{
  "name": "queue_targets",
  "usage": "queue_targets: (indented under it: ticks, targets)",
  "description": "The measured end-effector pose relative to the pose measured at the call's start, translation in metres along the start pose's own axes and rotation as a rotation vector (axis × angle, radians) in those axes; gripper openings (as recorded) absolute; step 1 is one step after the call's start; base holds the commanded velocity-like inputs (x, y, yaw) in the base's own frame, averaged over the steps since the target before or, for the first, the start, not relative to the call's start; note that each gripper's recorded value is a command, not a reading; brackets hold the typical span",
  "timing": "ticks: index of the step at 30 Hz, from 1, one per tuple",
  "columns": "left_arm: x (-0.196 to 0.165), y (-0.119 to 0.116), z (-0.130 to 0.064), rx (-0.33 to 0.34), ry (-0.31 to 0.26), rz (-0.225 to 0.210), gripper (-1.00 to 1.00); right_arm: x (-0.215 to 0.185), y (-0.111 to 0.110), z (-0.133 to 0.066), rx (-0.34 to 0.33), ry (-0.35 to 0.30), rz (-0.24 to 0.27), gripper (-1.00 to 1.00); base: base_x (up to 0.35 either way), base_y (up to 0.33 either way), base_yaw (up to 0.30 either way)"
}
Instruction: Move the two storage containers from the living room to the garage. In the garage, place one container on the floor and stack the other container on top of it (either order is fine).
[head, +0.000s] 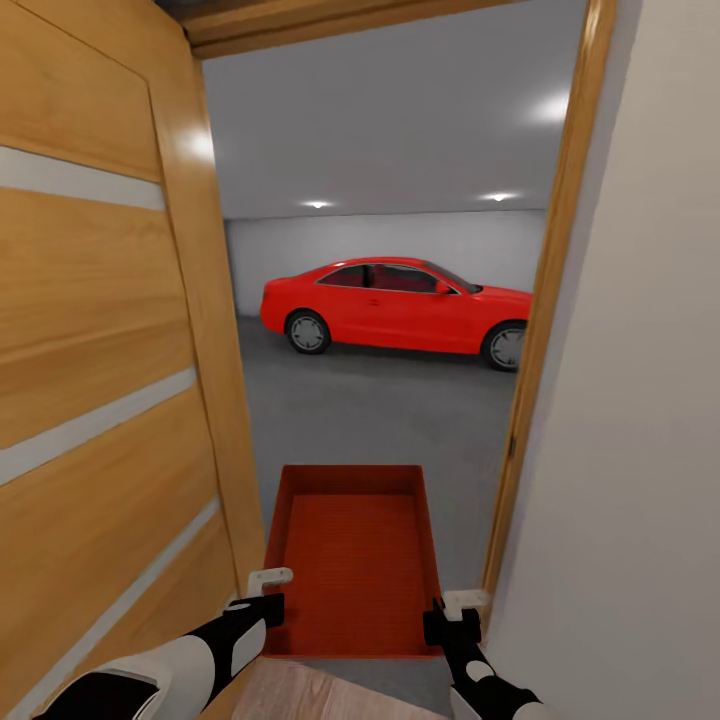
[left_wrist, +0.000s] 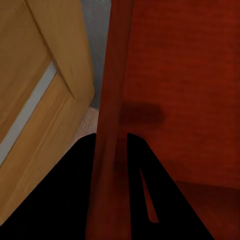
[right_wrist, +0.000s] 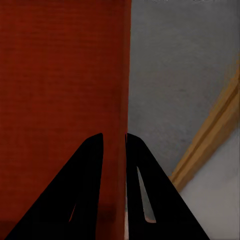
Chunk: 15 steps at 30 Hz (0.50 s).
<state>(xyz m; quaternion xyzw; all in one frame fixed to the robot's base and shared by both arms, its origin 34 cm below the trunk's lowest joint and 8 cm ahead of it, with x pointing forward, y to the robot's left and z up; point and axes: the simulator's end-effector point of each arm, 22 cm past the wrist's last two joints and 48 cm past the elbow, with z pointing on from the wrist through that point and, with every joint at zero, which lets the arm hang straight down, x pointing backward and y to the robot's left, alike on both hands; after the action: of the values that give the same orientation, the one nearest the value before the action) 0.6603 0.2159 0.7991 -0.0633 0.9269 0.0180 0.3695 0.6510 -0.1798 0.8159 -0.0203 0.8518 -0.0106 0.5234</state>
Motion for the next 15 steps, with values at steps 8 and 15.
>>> queue_targets:
  ticks: [8, 15]
  targets:
    - [0.0004, 0.0004, 0.0000, 0.000, 0.001, -0.001, -1.00, 0.0001, 0.0003, 0.0001, 0.000, 0.001, -0.001, -1.00, 0.307, 0.154, 0.000]
    - [0.0001, 0.0002, 0.0000, 0.000, 0.000, 0.000, -1.00, 0.0000, 0.0002, 0.0000, 0.000, 0.000, -0.001, -1.00, 0.307, 0.154, 0.000]
